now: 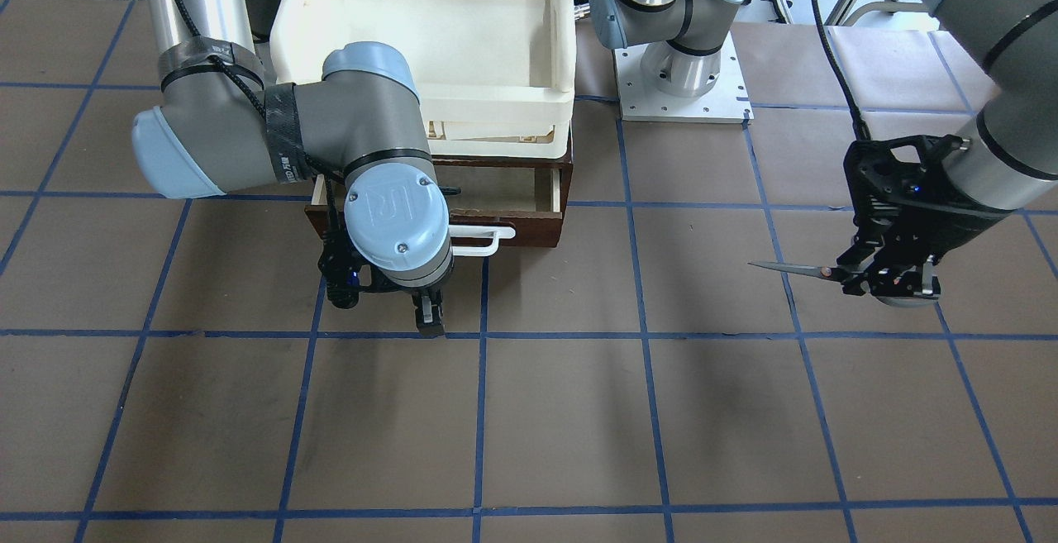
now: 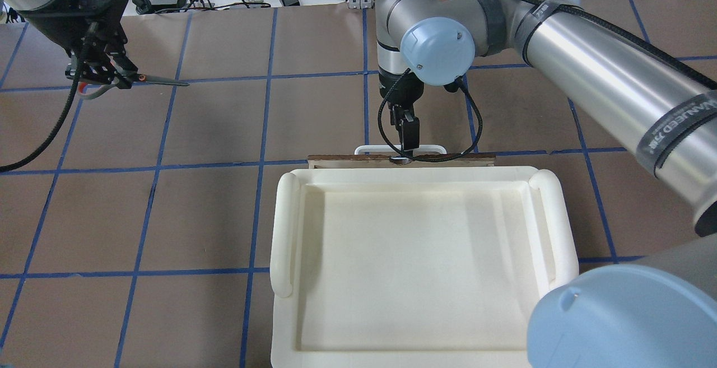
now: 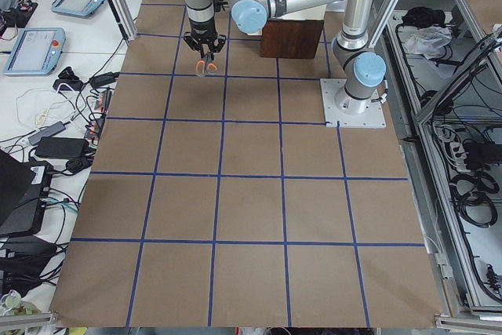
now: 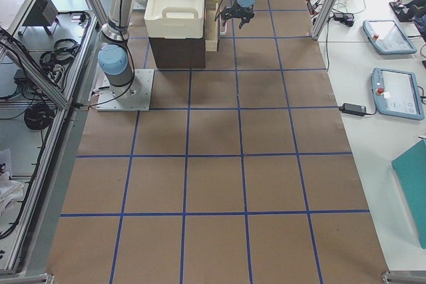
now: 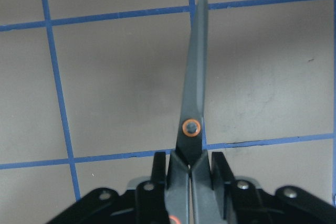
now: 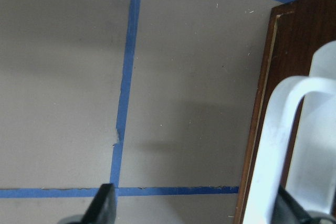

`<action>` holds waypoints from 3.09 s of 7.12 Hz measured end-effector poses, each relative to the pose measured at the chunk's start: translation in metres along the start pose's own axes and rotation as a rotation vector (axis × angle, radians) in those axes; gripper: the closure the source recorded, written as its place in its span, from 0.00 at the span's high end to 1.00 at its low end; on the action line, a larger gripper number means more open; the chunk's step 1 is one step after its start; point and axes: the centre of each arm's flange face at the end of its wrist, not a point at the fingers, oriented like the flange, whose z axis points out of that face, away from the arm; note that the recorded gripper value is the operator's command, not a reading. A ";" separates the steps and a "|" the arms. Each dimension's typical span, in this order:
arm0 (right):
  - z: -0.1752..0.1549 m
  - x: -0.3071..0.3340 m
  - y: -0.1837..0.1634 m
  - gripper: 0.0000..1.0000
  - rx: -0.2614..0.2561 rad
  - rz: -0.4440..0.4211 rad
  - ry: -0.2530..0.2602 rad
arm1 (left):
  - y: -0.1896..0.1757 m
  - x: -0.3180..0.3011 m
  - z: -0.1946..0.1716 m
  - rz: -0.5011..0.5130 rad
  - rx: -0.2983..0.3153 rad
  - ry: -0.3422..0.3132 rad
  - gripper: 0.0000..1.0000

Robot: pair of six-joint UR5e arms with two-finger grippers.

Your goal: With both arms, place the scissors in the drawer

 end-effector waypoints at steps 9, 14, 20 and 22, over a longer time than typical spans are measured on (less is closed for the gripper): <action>-0.010 -0.020 -0.004 1.00 -0.011 -0.058 -0.050 | -0.033 0.004 0.000 0.008 0.010 0.015 0.00; -0.021 -0.032 -0.002 1.00 -0.017 -0.061 -0.079 | -0.032 0.005 0.001 0.007 0.011 0.018 0.00; -0.023 -0.051 -0.017 1.00 -0.026 -0.071 -0.088 | -0.032 0.005 0.001 0.009 0.012 0.019 0.00; -0.022 -0.054 -0.021 1.00 -0.028 -0.071 -0.091 | -0.032 0.005 0.001 0.008 0.012 0.020 0.00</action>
